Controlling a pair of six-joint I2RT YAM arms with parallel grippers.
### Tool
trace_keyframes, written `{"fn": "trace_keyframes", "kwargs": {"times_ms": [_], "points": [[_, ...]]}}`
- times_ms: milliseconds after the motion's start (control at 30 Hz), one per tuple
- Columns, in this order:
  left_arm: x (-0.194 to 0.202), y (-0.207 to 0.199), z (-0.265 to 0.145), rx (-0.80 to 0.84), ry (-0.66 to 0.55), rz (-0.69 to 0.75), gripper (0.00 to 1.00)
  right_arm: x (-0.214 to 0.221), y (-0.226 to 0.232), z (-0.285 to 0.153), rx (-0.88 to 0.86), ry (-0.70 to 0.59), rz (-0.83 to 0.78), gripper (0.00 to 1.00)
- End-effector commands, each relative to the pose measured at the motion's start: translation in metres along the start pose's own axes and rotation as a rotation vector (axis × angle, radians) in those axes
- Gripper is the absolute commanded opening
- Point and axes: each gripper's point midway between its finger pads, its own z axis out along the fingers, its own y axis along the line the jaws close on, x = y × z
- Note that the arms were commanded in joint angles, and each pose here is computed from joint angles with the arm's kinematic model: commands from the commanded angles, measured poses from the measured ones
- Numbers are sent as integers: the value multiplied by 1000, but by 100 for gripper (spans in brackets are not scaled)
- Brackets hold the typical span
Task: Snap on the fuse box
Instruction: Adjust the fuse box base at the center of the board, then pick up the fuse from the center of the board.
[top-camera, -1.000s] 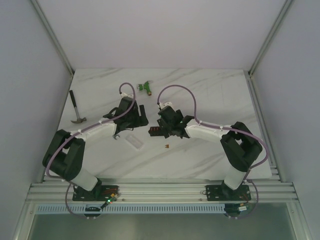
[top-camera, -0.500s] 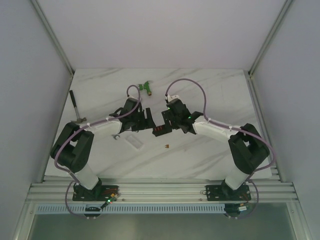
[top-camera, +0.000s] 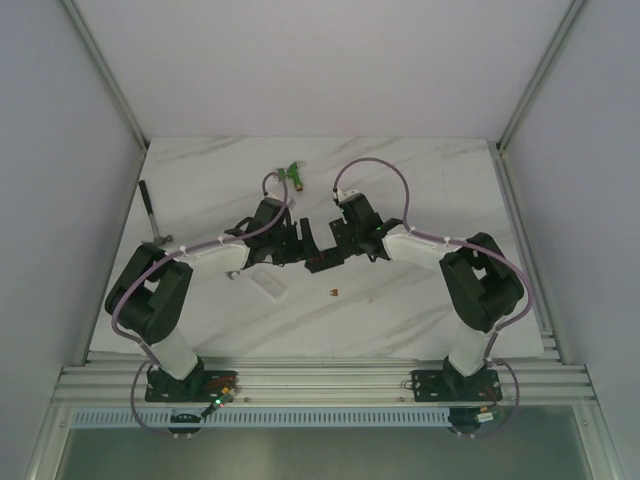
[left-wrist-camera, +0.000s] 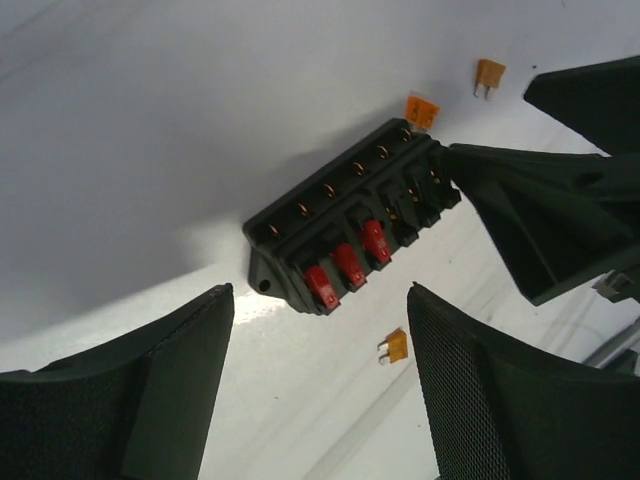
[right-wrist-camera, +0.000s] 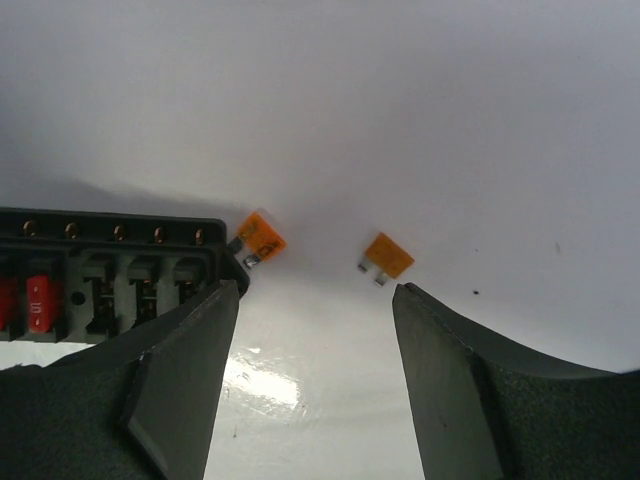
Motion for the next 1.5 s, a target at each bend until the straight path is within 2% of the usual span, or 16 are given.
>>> {"fn": "trace_keyframes", "kwargs": {"times_ms": [0,633,867,1000,1133,1300,1367,1467], "points": [[4,-16,2,54,11,-5,79,-21,19,2,-94,-48,-36,69],[48,1,-25,52,44,-82,79,-14,80,0,-326,-24,-166,69],[55,13,-41,18,5,-120,82,-22,75,-12,-292,-28,-164,70],[41,16,-56,-23,-59,-100,86,-23,60,-29,-230,-3,-141,71],[26,24,-70,-85,-135,-80,92,-3,47,-50,-187,52,-112,71],[4,42,-84,-153,-221,-78,100,33,62,-64,-236,117,-109,69],[-4,53,-89,-183,-248,-91,100,44,70,-67,-250,138,-109,63],[-13,67,-95,-216,-284,-117,100,58,78,-67,-251,165,-125,61]]}}
